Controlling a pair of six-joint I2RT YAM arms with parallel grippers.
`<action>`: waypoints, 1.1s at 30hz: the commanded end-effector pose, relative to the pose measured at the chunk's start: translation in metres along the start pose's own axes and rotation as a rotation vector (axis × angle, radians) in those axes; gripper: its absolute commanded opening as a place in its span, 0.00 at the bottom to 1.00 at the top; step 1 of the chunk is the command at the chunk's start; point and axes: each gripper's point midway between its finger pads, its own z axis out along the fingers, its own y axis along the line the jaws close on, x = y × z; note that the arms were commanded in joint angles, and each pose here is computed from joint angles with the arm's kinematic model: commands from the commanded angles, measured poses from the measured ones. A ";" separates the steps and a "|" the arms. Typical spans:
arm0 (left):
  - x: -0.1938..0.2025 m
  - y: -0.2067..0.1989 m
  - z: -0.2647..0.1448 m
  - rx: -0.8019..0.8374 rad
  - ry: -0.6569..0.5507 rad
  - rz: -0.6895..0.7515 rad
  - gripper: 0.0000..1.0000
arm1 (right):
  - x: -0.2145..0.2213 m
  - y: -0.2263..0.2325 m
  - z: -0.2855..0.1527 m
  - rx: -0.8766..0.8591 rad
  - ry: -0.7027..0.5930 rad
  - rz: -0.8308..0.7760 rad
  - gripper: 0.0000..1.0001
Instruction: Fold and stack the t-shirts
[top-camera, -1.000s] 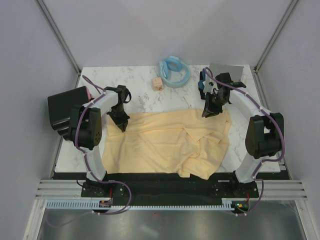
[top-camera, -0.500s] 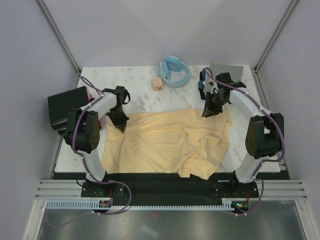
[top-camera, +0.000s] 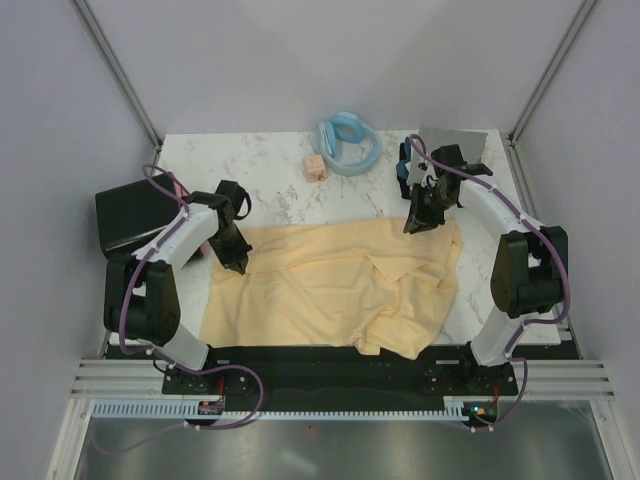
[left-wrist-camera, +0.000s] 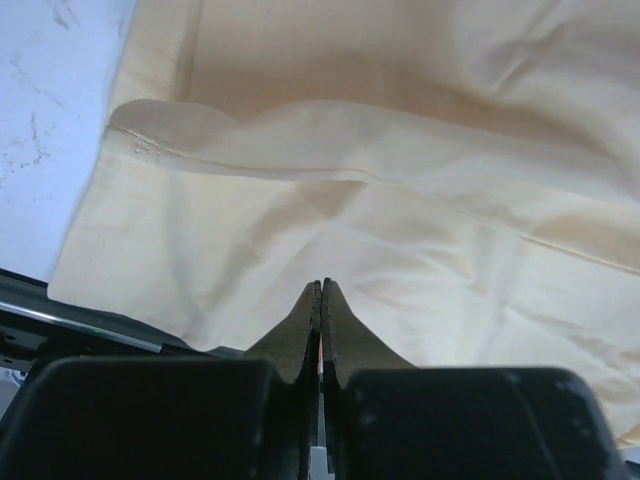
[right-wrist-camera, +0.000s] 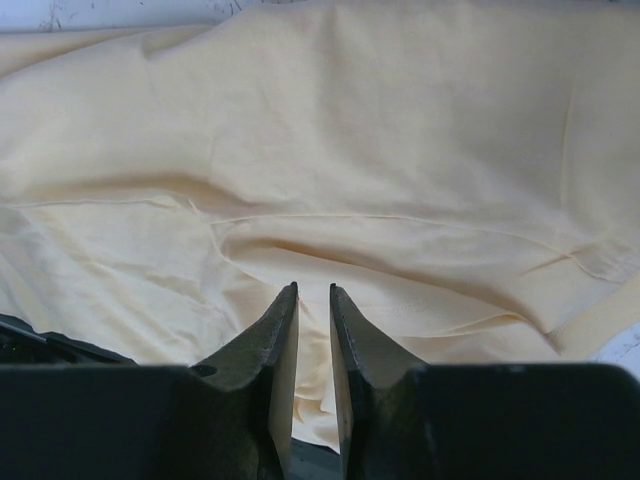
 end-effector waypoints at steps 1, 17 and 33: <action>0.022 0.006 -0.001 0.020 0.040 0.077 0.02 | -0.013 0.007 -0.012 -0.023 -0.060 -0.012 0.26; -0.014 -0.031 -0.021 0.143 -0.092 0.070 0.14 | 0.016 0.037 0.015 -0.008 0.027 -0.171 0.41; -0.025 -0.040 -0.012 0.118 -0.079 0.118 0.16 | 0.043 0.037 0.044 0.240 0.050 -0.405 0.55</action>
